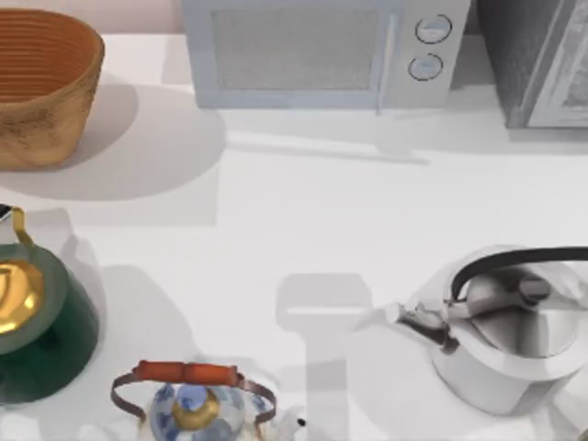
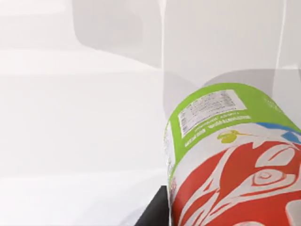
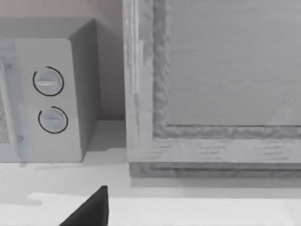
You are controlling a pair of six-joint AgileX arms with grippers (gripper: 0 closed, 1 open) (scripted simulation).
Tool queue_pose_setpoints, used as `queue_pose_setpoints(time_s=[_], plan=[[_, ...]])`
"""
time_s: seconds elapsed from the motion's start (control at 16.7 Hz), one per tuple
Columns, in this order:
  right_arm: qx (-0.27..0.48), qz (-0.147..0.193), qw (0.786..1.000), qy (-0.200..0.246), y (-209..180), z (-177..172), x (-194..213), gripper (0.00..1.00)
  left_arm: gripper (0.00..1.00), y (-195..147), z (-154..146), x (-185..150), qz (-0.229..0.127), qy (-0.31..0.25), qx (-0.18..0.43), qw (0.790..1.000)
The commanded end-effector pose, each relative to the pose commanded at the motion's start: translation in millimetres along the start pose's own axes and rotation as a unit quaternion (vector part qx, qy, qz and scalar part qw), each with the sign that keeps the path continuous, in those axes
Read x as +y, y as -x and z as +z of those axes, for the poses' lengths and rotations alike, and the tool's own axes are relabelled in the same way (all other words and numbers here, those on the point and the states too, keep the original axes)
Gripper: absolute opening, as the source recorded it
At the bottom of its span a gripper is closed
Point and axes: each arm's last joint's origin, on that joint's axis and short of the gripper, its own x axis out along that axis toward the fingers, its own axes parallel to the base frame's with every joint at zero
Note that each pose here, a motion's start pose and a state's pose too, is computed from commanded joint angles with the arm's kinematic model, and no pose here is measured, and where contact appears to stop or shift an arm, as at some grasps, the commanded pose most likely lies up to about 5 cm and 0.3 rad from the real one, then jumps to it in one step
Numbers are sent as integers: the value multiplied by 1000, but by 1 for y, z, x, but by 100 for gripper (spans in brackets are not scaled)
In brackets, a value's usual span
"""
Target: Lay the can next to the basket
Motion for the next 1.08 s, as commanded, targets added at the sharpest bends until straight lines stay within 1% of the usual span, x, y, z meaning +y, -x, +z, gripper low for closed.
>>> queue_pose_setpoints(time_s=[0.72,0.78,1.08], plan=[[0,0,1000,0,0,0,0,100,98,0,0,0,0,0,0,1000],[0,0,1000,0,0,0,0,100,100,0,0,0,0,0,0,1000],[0,0,1000,0,0,0,0,100,100,0,0,0,0,0,0,1000]])
